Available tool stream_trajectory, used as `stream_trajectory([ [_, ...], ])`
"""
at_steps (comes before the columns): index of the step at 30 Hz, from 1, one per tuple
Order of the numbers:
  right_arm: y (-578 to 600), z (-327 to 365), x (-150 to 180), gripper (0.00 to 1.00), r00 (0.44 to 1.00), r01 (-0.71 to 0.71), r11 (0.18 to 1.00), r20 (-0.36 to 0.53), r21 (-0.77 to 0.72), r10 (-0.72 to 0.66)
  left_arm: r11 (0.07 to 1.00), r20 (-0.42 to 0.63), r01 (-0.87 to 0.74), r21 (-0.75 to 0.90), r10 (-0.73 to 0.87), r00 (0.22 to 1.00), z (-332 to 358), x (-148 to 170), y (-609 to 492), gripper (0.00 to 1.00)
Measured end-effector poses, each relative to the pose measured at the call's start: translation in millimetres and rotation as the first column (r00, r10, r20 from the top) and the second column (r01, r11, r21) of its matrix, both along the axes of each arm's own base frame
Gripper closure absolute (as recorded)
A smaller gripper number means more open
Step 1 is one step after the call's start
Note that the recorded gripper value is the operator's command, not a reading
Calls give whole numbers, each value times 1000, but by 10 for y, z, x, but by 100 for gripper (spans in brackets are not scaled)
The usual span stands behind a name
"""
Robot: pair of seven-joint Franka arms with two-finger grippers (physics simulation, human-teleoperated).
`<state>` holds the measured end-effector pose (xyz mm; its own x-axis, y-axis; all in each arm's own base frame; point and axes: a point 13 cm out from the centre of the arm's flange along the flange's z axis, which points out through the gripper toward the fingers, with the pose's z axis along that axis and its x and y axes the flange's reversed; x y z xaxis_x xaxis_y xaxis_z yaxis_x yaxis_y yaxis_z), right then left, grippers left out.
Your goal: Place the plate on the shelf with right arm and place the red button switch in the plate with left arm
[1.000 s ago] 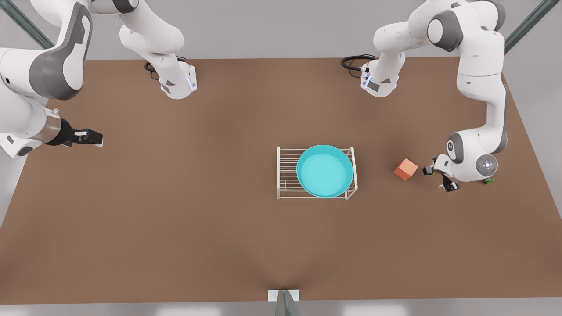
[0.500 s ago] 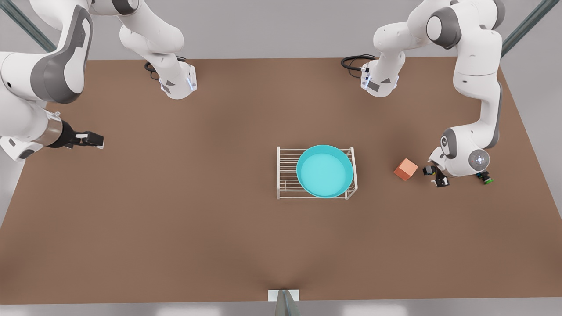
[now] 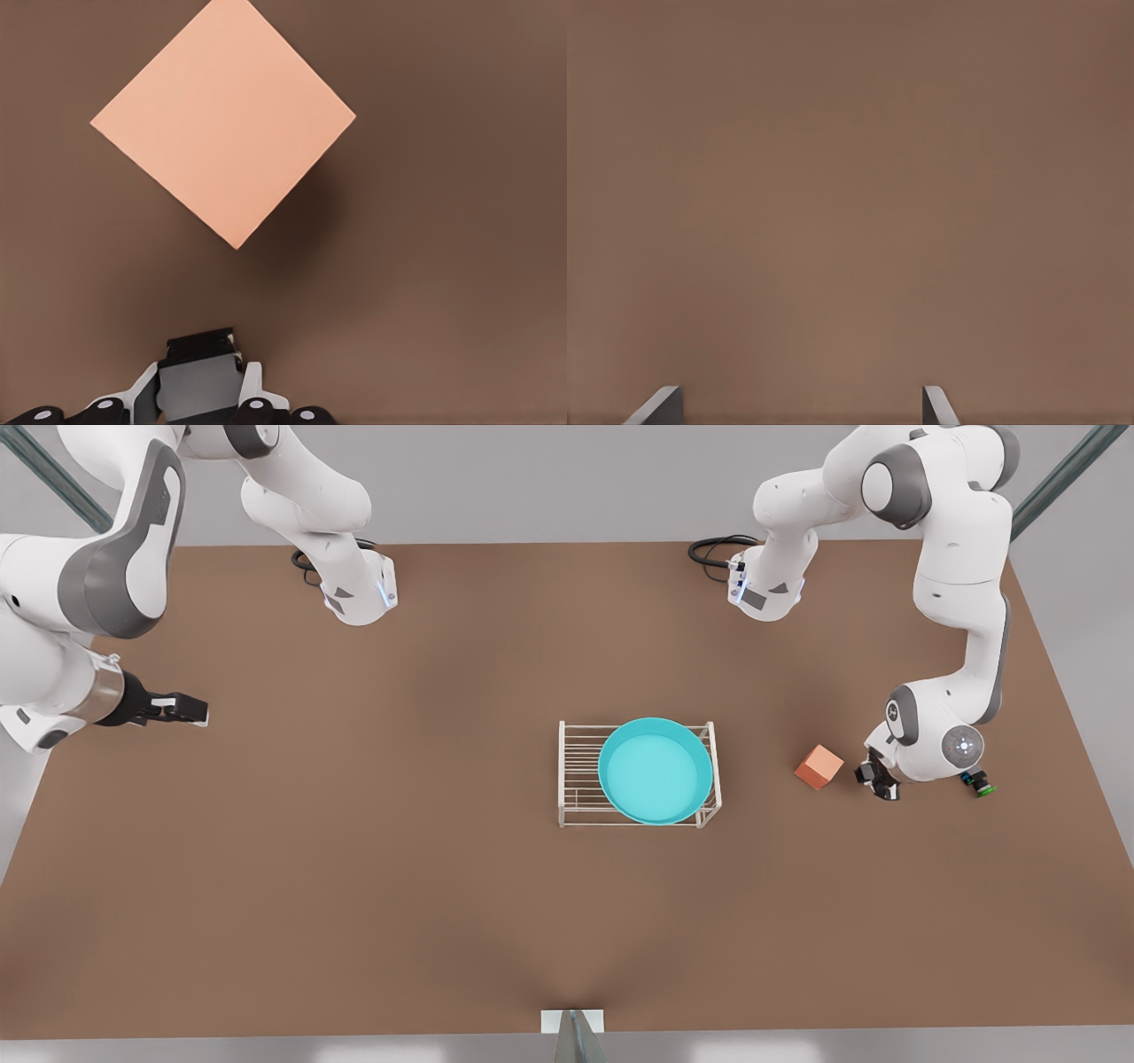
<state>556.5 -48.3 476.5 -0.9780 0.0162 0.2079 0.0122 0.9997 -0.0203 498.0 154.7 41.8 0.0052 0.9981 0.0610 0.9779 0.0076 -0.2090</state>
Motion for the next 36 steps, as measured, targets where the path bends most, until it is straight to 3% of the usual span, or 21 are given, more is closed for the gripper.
stream_trajectory([
  [6,-5,-25,5,0,1000,1,1000,-6,0,-1,1000,-4,11,-3,-11,1000,-42,-10,2,52],
  [9,-3,-37,7,0,1000,1,1000,-8,0,-1,1000,0,14,-3,-14,1000,-29,2,4,64],
  [13,0,-35,6,0,1000,1,1000,-8,1,-1,1000,20,9,3,-9,1000,182,83,-30,65],
  [15,2,-34,8,0,1000,1,1000,-8,2,-1,999,66,32,19,-33,997,678,326,-341,65],
  [19,11,-25,12,0,1000,1,1000,-5,6,-1,997,191,52,49,-61,980,1988,1109,-1149,65],
  [21,13,-17,12,0,1000,1,1000,-4,6,-1,995,211,88,47,-97,973,2400,1311,-2019,65],
  [26,17,-17,14,0,1000,1,1000,-3,8,-1,1000,171,8,-28,-3,985,2650,1076,-3949,65],
  [34,16,-29,16,0,1000,2,1000,-6,8,-2,951,84,-308,16,306,948,2129,588,-4955,65],
  [35,16,-29,17,0,1000,2,1000,-6,8,-2,938,84,-347,21,344,935,2109,557,-5009,2],
  [36,16,-29,17,0,1000,2,1000,-6,8,-2,922,84,-387,26,384,920,2088,542,-5033,0],
])
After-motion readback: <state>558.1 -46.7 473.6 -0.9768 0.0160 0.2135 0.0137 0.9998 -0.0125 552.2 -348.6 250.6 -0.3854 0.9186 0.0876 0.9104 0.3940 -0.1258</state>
